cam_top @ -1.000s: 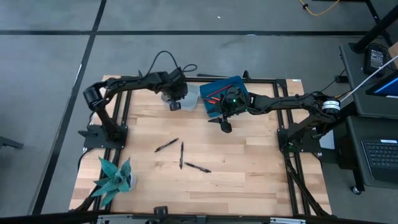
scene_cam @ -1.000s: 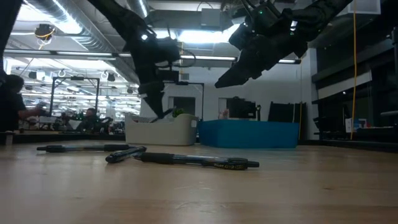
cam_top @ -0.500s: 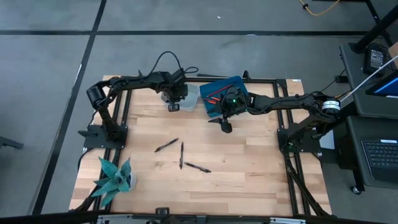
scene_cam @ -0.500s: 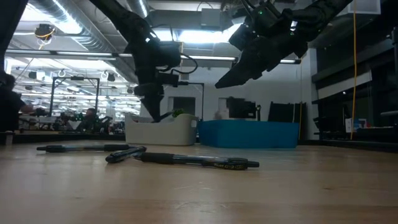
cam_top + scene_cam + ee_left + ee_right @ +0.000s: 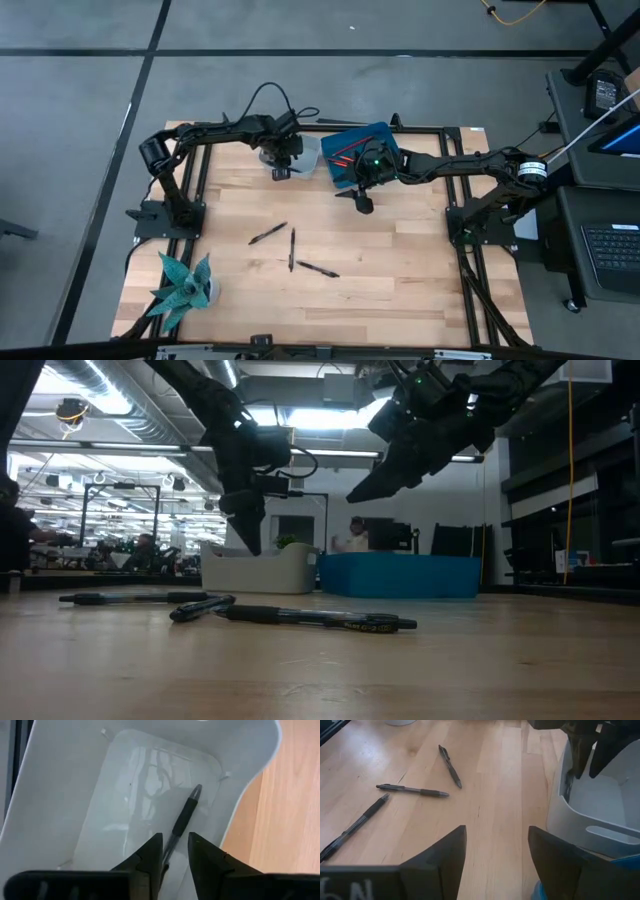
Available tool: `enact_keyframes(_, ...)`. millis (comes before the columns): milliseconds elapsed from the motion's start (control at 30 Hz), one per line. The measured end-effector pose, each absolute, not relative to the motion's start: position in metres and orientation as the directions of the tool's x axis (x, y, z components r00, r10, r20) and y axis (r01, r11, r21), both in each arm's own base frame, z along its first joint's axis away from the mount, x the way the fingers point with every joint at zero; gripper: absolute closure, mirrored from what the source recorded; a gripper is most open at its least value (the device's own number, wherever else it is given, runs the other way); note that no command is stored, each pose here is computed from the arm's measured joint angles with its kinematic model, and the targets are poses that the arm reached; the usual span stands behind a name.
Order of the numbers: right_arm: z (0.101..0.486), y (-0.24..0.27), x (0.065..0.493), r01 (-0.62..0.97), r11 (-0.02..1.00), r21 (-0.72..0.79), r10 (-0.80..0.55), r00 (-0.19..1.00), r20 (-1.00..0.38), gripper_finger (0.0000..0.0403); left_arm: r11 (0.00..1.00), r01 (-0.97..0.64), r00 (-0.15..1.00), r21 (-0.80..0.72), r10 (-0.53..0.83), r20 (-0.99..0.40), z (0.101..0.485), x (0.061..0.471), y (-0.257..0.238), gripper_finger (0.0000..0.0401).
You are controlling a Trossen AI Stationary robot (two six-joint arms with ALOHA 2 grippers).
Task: Sort pens & pencils
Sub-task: Put the black pen into the gray bin
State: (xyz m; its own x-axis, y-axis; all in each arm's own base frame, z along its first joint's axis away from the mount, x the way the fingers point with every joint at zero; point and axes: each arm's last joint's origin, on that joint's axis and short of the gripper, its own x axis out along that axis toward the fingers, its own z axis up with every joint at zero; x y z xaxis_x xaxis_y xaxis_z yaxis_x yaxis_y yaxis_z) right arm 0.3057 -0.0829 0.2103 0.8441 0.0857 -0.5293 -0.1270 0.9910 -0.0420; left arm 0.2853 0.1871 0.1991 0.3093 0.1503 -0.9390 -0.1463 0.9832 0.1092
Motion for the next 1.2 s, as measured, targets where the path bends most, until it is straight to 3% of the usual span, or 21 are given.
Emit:
enact_keyframes(333,0.207,-0.082,0.304,-0.117,0.993,-0.011,0.091,0.826,-0.557,0.0189,0.98,-0.182,0.323,0.074,0.131,-0.937,0.199,0.286,0.187,0.0315)
enact_keyframes(633,0.203,-0.081,0.301,-0.114,0.993,0.023,0.105,0.791,-0.602,0.0189,0.994,-0.08,0.52,-0.078,-0.025,-0.854,0.219,0.291,0.175,0.0314)
enact_keyframes(867,0.203,-0.08,0.3,-0.112,0.993,0.047,0.118,0.791,-0.601,0.0189,0.997,-0.076,0.693,0.006,0.057,-0.718,0.245,0.271,0.152,0.0314)
enact_keyframes(1200,0.211,-0.075,0.292,-0.187,0.98,0.067,0.194,0.835,-0.515,0.0189,0.993,-0.096,0.876,0.065,0.116,-0.469,0.246,0.209,0.098,0.0314)
